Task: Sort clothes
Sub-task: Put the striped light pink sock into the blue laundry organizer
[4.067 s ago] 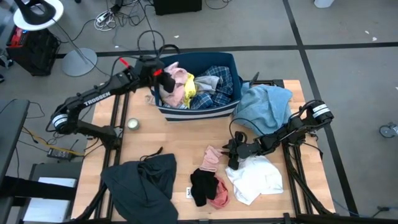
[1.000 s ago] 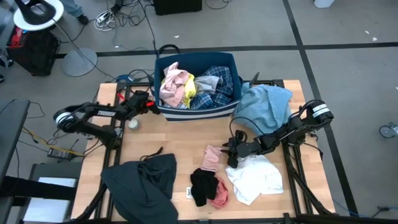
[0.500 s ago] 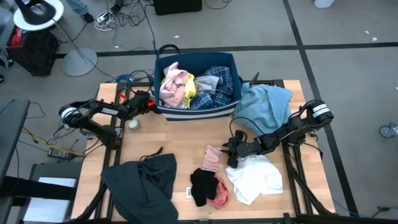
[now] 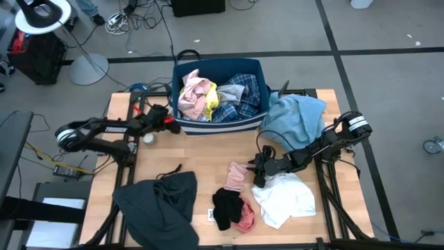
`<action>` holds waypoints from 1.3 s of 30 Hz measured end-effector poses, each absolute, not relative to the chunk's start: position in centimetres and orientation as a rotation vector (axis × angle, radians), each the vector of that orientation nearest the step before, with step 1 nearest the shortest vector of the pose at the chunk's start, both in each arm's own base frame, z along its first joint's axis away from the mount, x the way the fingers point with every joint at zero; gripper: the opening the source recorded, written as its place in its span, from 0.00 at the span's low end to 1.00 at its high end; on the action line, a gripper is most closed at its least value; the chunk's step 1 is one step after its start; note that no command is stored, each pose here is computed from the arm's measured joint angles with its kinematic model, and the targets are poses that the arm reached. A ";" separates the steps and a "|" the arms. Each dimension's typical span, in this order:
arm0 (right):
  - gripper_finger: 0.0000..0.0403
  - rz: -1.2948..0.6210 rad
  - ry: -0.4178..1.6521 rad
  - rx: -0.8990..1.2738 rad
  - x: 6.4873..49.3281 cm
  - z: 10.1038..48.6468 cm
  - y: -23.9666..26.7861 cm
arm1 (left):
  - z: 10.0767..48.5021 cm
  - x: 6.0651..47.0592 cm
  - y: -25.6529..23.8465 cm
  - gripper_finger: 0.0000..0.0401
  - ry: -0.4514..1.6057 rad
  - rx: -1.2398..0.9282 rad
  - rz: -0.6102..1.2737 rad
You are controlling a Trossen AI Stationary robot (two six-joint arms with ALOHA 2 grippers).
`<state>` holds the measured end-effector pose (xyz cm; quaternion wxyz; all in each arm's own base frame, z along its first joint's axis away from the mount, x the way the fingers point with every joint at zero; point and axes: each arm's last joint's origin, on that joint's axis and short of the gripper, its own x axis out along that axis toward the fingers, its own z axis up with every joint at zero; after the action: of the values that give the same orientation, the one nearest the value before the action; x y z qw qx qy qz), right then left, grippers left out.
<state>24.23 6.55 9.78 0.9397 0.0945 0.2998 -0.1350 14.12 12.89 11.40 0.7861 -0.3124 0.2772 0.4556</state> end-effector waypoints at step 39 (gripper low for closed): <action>0.33 -0.284 0.612 0.191 24.3 9.8 6.3 | 35.4 12.1 6.9 0.00 0.136 -0.343 0.970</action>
<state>24.30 6.29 9.77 0.9392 0.0934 0.2998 -0.1389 12.09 6.88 35.36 0.8685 -0.1639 0.0652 0.4633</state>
